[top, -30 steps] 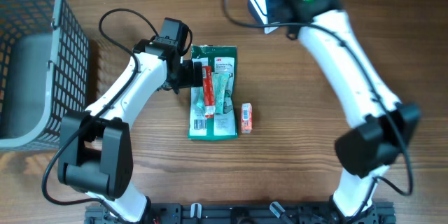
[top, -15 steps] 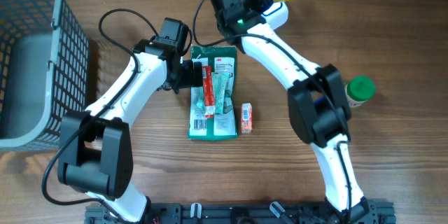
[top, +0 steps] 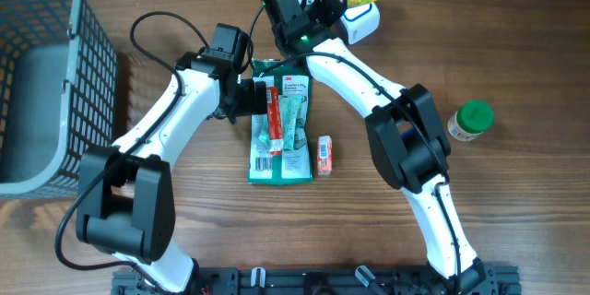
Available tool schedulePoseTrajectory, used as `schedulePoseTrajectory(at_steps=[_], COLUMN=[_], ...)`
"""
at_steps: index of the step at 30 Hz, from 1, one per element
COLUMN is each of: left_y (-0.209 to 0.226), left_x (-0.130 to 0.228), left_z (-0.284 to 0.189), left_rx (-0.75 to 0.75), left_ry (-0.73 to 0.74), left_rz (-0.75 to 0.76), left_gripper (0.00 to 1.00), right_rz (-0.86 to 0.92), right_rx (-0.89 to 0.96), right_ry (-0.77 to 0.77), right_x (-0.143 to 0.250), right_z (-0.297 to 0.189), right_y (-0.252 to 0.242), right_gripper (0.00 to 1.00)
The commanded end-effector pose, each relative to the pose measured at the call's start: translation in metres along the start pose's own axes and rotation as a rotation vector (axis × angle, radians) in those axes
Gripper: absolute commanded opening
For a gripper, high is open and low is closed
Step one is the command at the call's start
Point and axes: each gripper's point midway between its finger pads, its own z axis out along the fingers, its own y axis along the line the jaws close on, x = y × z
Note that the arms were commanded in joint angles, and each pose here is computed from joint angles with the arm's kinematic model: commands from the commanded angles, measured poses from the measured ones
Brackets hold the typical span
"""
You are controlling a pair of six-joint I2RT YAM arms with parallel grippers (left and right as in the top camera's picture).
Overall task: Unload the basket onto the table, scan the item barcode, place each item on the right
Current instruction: 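Carry the oil bottle up to the white scanner with the right gripper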
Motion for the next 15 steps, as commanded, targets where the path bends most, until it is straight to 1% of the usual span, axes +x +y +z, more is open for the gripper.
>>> schedulePoseTrajectory(at_steps=[1,10,11,13,15], left_y=[0.000,0.000,0.000,0.000,0.000], left_x=[0.000,0.000,0.000,0.000,0.000], left_z=[-0.004,-0.004,-0.004,-0.004,-0.004], left_rx=[-0.001,-0.001,-0.001,-0.001,-0.001], left_ry=[-0.013,-0.013,-0.013,-0.013,-0.013], left_rz=[0.001,0.001,0.001,0.001,0.001], left_gripper=[1.00,1.00,1.00,1.00,1.00], right_rz=[0.014,0.003,-0.015,-0.019,-0.006], right_rx=[0.010,-0.020,0.010,0.087,0.120], right_ry=[-0.005,-0.014,0.001,0.039,0.049], right_x=[-0.005,-0.005,-0.003,0.001,-0.001], right_z=[0.001,0.001,0.000,-0.004,-0.012], right_y=[-0.002,0.003,-0.004,-0.027,-0.053], right_gripper=[0.22,0.22,0.26,0.26,0.25])
